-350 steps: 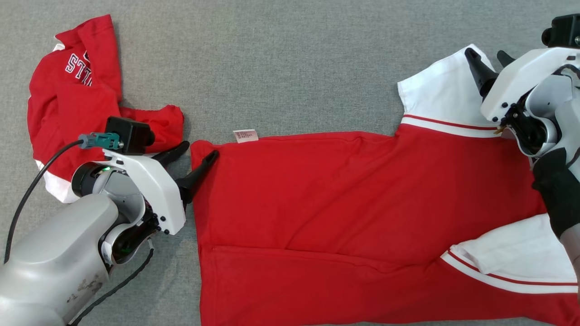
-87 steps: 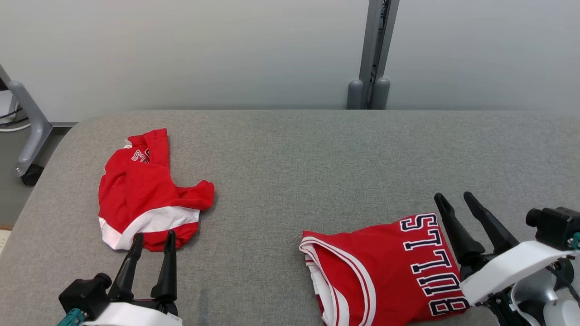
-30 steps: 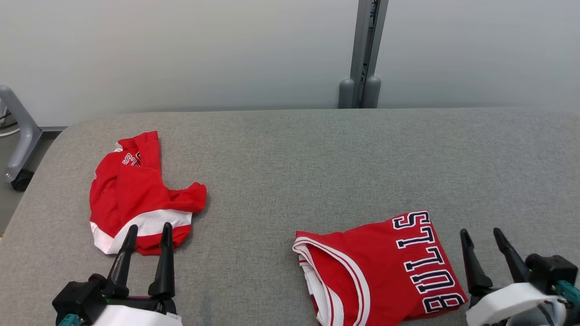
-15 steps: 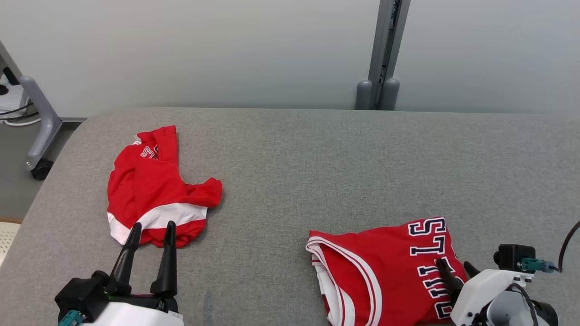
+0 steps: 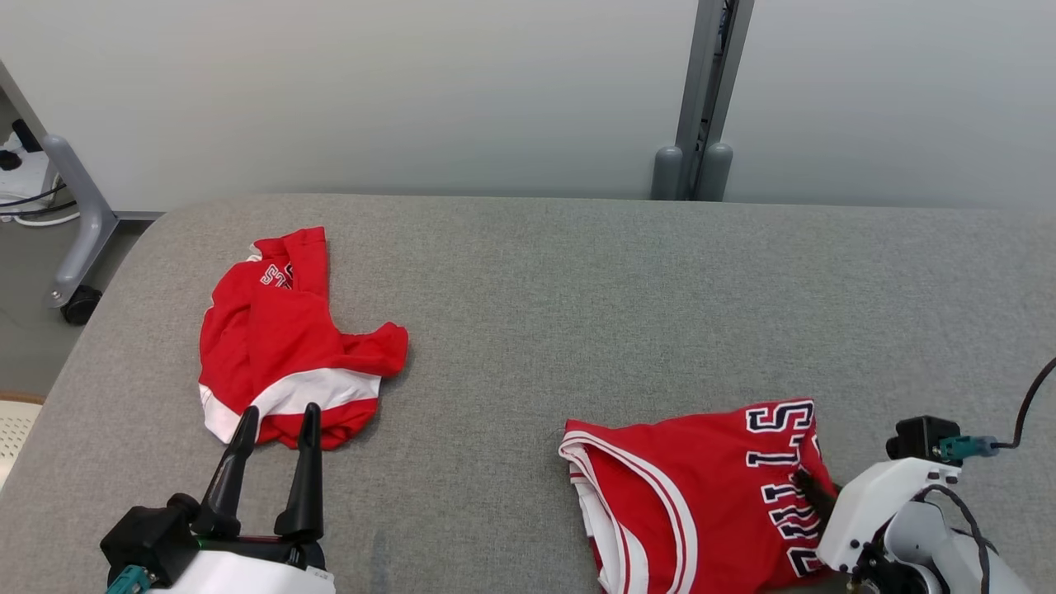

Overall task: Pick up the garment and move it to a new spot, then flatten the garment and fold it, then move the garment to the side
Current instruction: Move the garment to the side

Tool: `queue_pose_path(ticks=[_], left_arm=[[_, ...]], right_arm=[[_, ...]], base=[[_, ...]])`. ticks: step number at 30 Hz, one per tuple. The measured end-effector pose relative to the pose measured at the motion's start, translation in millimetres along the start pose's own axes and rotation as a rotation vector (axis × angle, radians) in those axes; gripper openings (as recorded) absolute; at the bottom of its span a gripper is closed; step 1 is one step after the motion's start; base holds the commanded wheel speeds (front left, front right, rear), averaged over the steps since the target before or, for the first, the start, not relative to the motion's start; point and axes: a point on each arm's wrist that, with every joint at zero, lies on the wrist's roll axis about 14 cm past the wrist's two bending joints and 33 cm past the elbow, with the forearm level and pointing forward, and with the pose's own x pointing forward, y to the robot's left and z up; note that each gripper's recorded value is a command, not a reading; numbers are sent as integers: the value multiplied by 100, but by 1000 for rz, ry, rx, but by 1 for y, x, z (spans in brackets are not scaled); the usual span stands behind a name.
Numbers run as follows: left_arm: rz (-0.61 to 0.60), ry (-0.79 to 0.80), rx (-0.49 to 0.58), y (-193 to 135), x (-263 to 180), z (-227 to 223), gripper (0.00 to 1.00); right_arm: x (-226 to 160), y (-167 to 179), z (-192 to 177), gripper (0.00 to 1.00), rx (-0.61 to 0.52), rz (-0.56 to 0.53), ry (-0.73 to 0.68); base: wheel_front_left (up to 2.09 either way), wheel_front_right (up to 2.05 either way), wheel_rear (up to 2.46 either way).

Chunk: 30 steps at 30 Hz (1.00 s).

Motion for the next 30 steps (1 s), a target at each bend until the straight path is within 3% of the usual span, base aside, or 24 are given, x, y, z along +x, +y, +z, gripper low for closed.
queue_pose_path(ticks=[3,11,17,24,30], left_arm=[[0,3,-4,0,1,-1,100],[-59,9,-4,-15,22,-3,100],[-126,2,9,-26,53,-3,100],[-166,48,17,-24,86,-24,100],[-157,123,31,-9,99,-55,100]], right_arm=[[0,4,21,0,-42,19,-77],[-2,4,120,0,-234,21,-367],[-1,-26,209,0,-328,-67,-597],[24,-94,254,0,-295,-247,-658],[50,-150,245,0,-245,-386,-593]], base=[[0,0,0],[0,0,0],[0,0,0],[0,0,0],[0,0,0]])
